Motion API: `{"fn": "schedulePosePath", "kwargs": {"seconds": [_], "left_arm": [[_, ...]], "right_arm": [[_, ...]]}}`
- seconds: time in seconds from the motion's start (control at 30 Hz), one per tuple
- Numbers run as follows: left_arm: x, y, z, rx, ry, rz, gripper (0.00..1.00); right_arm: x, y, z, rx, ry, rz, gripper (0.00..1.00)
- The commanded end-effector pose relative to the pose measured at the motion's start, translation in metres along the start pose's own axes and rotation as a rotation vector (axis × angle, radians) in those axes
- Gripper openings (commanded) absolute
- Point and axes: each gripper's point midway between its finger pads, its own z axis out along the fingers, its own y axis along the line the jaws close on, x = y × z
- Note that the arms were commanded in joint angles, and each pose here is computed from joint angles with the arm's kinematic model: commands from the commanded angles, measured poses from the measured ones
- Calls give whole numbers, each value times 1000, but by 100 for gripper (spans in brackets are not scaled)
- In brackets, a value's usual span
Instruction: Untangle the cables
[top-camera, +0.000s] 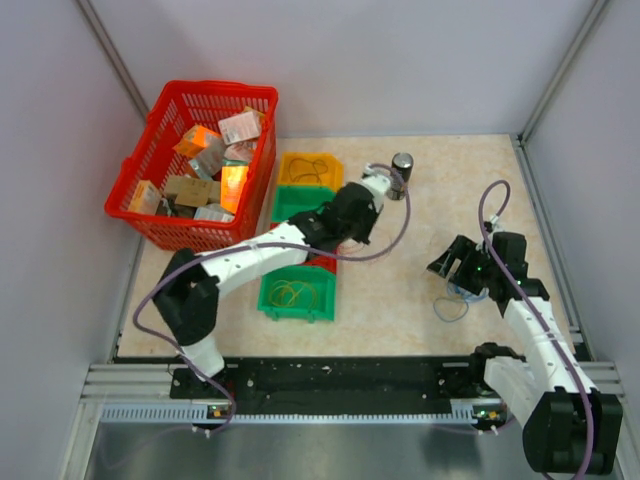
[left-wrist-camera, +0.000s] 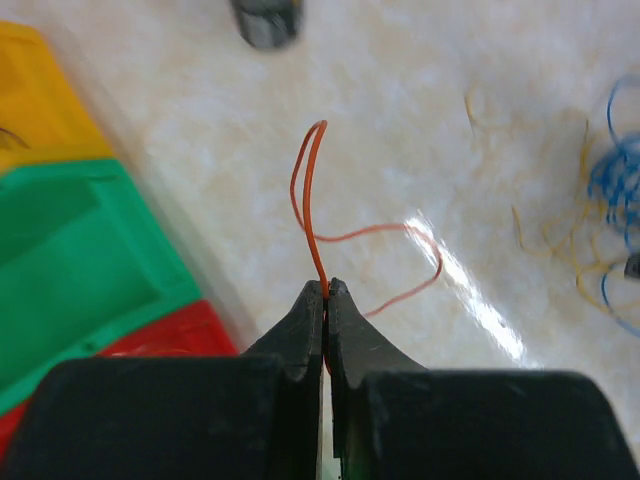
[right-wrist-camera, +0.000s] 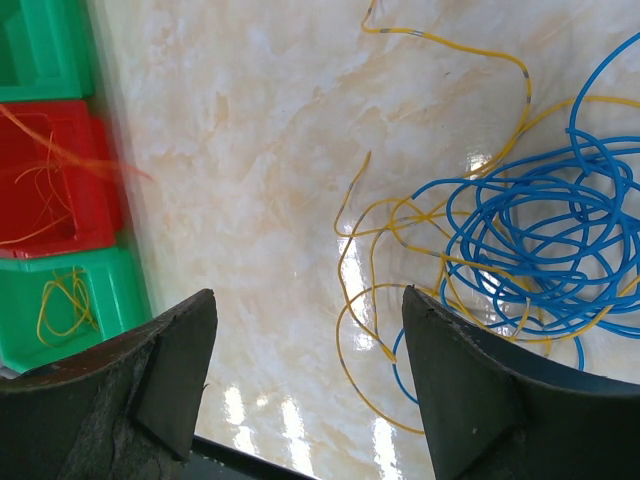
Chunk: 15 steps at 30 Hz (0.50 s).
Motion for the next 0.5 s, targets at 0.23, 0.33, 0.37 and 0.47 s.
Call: {"fn": "schedulePosePath", "kwargs": {"seconds": [0.23,0.33,0.37,0.47], "left_arm": [[-117,138,-49,-208,-357,-205,0],[-113,161,-40,-235,-347,-215,0],[-109,167,-35,-238,-335,-219,0],[-86,185,-18,-267,-259,-255,0]], "right_arm": [[-5,6,1,-28,-20,-30,74],[-5,6,1,-27,-18,-29,74],[-5,6,1,-29,-19,-31,74],[-5,7,1,-30,-17,-29,74]]}}
